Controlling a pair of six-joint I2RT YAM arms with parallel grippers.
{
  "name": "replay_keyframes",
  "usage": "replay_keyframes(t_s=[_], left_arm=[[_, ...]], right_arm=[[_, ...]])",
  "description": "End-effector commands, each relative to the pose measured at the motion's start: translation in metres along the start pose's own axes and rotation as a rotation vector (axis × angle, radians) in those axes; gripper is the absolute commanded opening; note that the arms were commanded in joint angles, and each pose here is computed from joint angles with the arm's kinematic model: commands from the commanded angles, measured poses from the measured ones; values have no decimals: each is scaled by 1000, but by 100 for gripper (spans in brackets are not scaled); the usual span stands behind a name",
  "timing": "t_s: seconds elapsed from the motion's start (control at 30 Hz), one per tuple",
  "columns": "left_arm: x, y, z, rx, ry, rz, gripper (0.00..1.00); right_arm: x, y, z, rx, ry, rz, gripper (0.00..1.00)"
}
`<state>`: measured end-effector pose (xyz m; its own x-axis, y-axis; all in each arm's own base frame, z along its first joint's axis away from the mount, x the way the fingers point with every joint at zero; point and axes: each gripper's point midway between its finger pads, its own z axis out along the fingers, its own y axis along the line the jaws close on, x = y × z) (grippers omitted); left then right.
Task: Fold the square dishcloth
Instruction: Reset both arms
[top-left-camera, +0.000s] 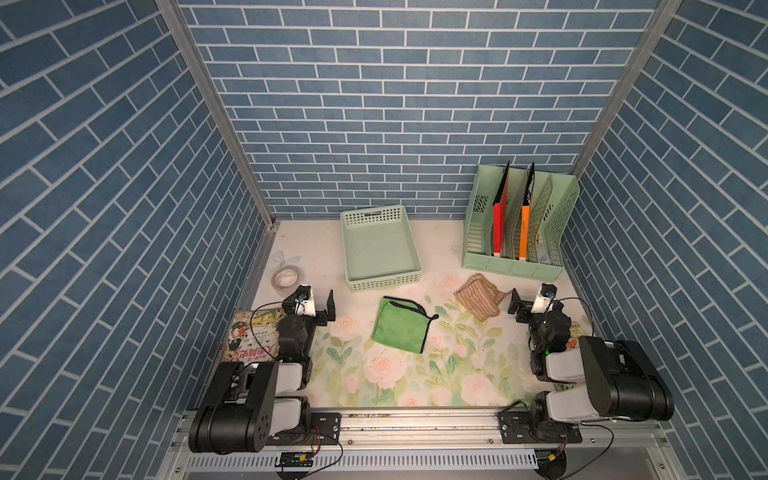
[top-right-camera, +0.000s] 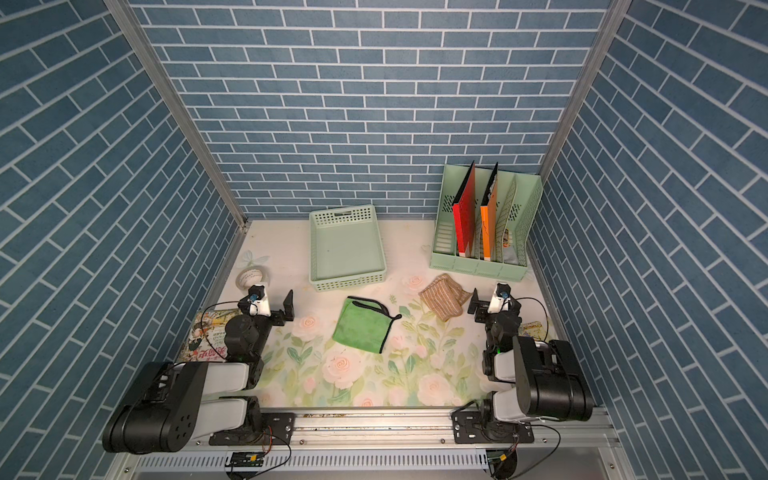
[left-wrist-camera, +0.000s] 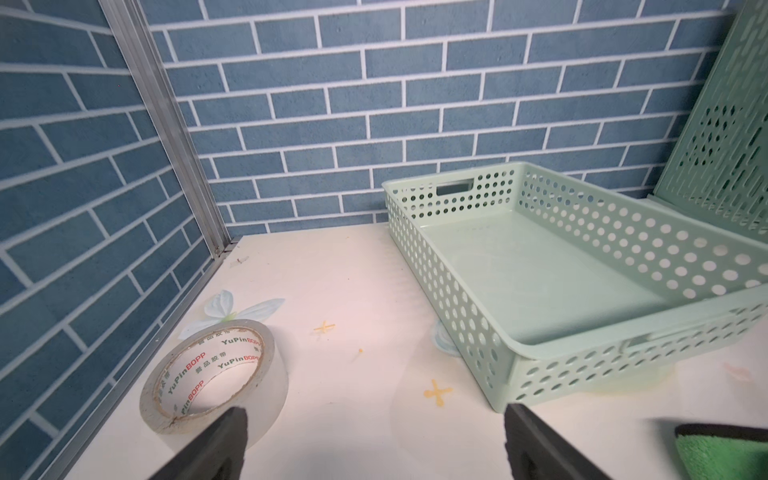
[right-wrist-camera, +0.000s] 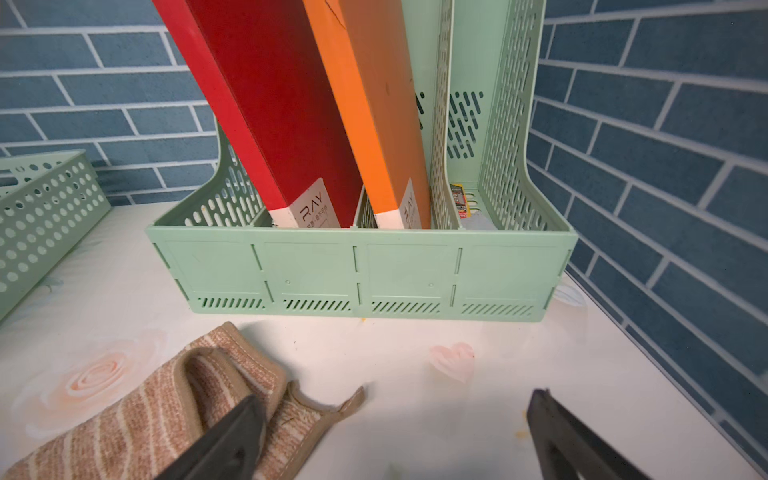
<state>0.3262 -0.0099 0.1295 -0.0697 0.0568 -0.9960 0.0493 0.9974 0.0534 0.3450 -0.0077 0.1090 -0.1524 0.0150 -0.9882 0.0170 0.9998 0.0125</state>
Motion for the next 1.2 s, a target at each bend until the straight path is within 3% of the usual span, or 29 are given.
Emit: replay_keyframes(t_s=[0.0,0.1,0.23,0.57,0.7,0.8,0.9,1.17], left_arm=[[-35,1,-15,0,-214,-19,100],[-26,-1,2,15,-139,-11,100],[-5,17,43,-82,27,-55,100],[-7,15,43,-73,18,-53,100],[-7,16,43,-74,18,-53,100],[-7,16,43,-75,17,-53,100],[-7,15,43,-74,18,-53,100],[-6,16,43,-74,19,-53,100]], right_arm=[[-27,17,8,-74,-101,-79,100],[-26,27,14,-123,-84,-101,100],[-20,33,20,-147,-49,-120,100],[-31,35,-8,-89,-158,-160,100],[-20,38,21,-124,-45,-149,100],[-20,29,23,-105,-40,-126,100],[-26,37,7,-143,-104,-143,100],[-45,19,-40,-43,-275,-102,100]])
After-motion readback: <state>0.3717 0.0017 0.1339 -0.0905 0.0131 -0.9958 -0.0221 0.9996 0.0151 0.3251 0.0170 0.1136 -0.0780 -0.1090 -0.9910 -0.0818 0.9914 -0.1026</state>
